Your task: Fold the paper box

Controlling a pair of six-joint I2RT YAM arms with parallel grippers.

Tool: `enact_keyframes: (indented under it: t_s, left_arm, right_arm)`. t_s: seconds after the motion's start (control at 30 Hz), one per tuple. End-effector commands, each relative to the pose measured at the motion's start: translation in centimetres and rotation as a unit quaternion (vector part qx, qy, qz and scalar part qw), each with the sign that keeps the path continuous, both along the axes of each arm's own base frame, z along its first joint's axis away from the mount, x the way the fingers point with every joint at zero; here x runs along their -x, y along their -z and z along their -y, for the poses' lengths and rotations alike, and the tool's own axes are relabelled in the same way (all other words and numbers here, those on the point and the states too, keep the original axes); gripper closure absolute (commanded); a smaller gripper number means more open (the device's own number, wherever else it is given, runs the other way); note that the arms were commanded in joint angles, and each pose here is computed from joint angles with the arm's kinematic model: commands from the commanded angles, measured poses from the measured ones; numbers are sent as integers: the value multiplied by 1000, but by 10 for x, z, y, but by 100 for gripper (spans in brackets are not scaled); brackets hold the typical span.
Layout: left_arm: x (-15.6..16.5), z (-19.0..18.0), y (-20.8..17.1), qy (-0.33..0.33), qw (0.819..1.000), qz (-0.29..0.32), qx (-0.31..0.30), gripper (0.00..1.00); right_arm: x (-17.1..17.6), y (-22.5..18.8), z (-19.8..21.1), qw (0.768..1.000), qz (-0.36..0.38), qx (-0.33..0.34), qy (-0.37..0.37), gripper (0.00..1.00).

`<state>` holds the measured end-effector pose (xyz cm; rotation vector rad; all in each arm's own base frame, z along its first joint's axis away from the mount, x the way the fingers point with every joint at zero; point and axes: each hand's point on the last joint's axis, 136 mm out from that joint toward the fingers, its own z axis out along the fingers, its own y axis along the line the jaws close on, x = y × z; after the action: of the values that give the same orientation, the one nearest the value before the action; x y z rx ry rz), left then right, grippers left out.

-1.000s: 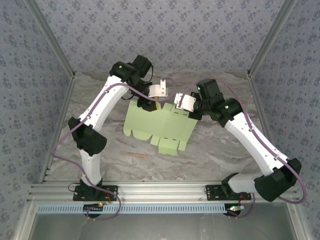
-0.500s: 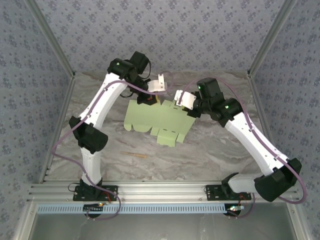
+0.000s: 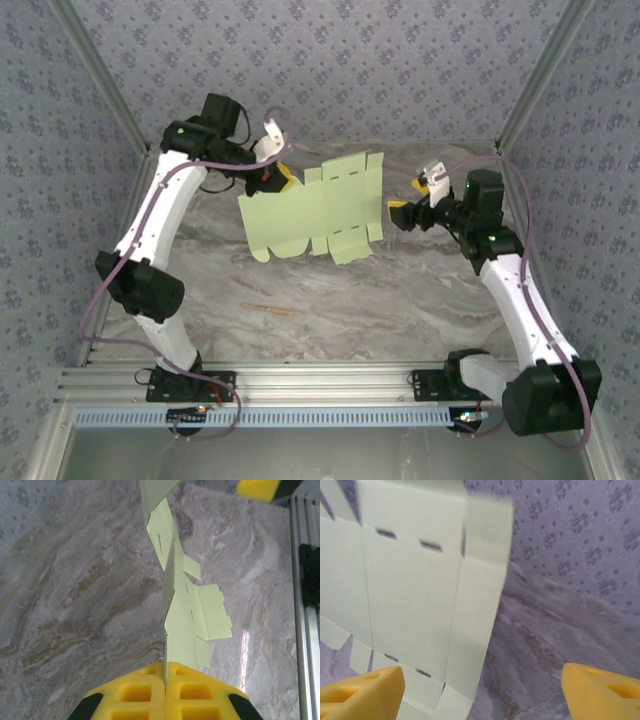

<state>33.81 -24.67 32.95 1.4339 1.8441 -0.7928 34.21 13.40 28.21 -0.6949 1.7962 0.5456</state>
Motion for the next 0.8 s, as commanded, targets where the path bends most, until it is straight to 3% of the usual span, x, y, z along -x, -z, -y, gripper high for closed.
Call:
enact_keyframes:
  t_s: [0.0, 0.2, 0.27, 0.43, 0.77]
  left_arm:
    - [12, 9, -31, 26, 998, 26, 59, 100]
    - [15, 11, -34, 33, 997, 26, 68, 100]
    - [15, 11, -34, 34, 997, 24, 69, 100]
    - [13, 11, -32, 33, 997, 24, 67, 100]
    - [11, 13, -28, 33, 997, 14, 69, 100]
  right_arm:
    - [-2, -15, -19, 995, 21, -74, -59, 17]
    - [-8, -11, -34, 988, 26, -90, -120, 23]
    - [-6, -12, -37, 986, 29, -92, -136, 30]
    - [-7, -12, -36, 986, 31, -89, -139, 60]
    - [-19, -18, -35, 987, 33, -93, -126, 82]
